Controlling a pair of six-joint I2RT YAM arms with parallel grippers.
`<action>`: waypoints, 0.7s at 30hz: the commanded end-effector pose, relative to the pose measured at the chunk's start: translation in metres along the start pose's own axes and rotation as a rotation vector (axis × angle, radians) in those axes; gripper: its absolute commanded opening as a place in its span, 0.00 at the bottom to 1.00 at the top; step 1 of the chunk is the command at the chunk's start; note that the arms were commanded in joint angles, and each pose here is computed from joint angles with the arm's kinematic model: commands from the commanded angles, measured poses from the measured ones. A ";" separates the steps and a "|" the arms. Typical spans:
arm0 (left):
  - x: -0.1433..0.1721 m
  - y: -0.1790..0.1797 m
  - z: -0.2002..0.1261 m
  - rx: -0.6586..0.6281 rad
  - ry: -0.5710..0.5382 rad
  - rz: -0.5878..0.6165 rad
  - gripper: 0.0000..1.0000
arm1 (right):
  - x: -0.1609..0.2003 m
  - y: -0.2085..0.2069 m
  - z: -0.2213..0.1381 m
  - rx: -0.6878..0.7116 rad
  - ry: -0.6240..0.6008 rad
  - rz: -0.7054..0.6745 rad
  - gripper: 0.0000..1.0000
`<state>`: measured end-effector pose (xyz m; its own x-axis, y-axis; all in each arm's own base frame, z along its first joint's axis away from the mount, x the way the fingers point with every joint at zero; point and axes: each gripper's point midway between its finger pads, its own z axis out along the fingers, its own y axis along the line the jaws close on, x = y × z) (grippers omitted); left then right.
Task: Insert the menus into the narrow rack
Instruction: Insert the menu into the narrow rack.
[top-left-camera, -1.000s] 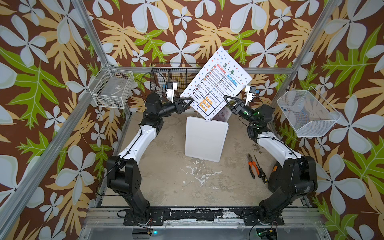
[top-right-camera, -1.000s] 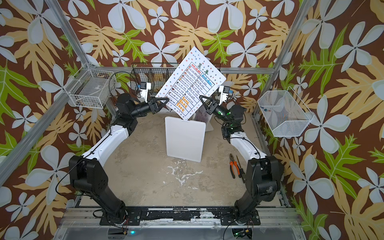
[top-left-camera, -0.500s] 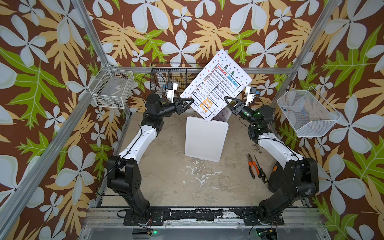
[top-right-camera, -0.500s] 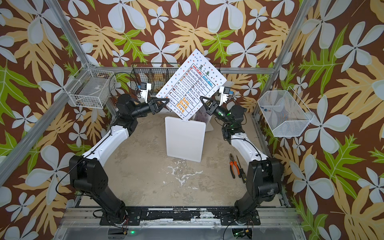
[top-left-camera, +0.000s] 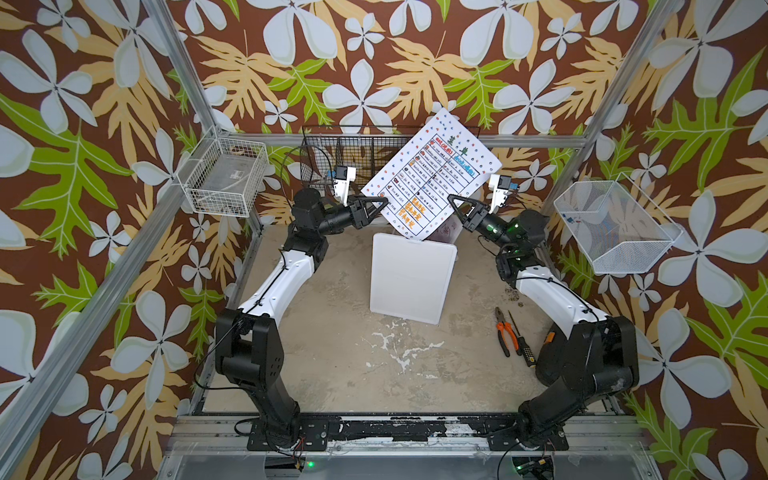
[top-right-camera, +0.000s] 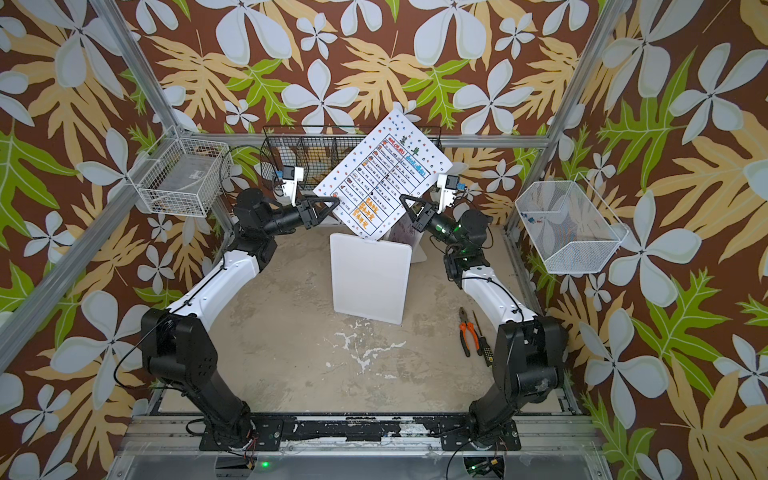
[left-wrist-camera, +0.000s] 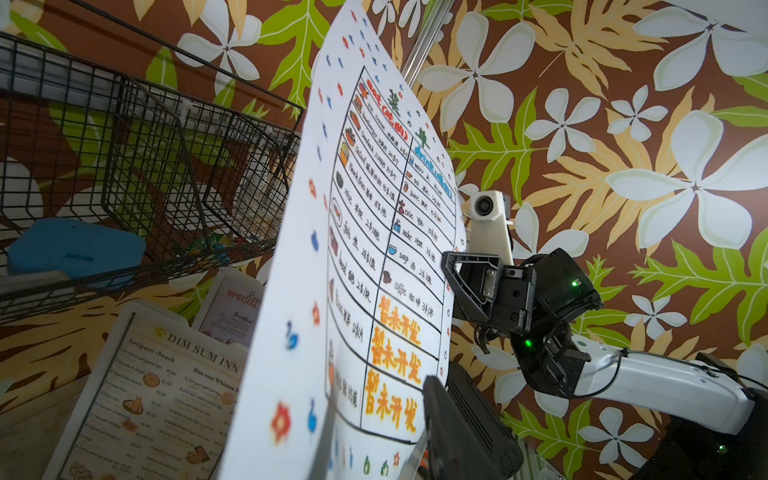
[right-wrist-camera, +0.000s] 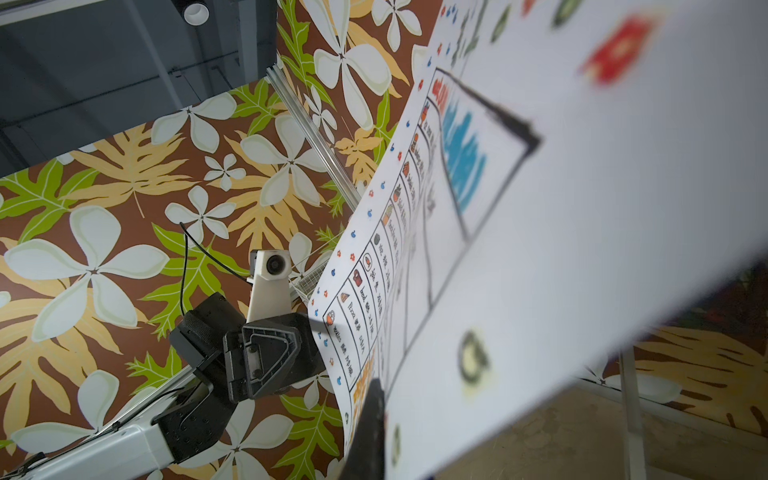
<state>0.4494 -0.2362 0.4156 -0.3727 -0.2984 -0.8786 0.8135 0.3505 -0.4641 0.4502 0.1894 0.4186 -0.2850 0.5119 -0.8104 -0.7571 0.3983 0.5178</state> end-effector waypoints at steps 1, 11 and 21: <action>-0.004 -0.006 0.001 0.034 -0.012 0.026 0.39 | -0.005 0.009 0.000 -0.027 -0.011 -0.063 0.00; -0.011 -0.008 0.004 0.044 -0.021 0.030 0.40 | -0.011 0.019 0.006 -0.089 -0.013 -0.135 0.00; -0.011 -0.007 0.005 0.046 -0.018 0.028 0.39 | -0.011 0.011 0.009 -0.047 -0.002 -0.132 0.00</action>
<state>0.4520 -0.2388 0.4228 -0.3623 -0.3042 -0.8810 0.8278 0.3295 -0.4541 0.4502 0.1947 0.4321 -0.2010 0.4646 -0.8624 -0.8109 0.4150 0.4126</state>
